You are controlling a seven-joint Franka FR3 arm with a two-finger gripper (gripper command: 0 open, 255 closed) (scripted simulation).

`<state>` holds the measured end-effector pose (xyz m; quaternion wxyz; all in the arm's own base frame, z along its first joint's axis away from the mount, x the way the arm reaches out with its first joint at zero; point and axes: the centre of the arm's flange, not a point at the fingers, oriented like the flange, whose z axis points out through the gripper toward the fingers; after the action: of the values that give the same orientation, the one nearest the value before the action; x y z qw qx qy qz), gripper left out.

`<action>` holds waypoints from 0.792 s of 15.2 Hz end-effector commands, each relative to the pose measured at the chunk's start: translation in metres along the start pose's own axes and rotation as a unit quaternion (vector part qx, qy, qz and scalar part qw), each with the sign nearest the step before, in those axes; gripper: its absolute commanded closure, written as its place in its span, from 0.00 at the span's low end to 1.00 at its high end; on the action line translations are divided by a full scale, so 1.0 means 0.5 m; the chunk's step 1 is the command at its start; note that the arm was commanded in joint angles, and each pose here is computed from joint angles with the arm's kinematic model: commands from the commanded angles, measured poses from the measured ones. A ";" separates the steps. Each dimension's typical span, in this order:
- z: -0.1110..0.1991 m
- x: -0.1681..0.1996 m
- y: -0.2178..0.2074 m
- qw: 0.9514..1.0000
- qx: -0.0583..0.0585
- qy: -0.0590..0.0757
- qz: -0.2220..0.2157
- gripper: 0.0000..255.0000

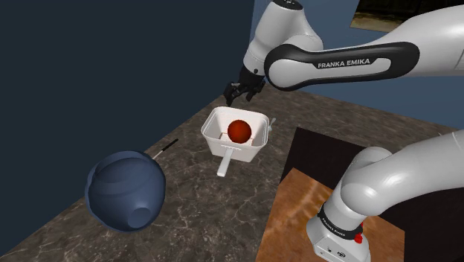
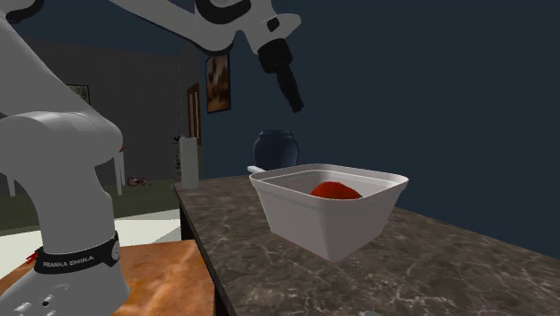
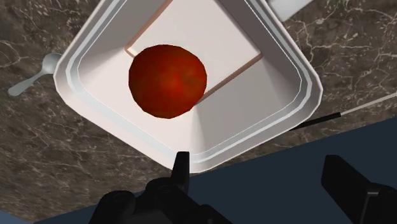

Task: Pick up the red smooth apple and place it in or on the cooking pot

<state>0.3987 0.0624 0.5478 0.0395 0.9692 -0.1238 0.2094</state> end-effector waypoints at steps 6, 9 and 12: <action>-0.100 0.000 0.000 1.000 0.000 0.000 0.000 0.00; -0.100 0.000 0.000 1.000 0.000 0.000 0.000 0.00; -0.100 0.000 0.000 1.000 0.000 0.000 0.000 0.00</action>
<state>0.3790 0.0687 0.5932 0.0395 0.9692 -0.1238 0.2094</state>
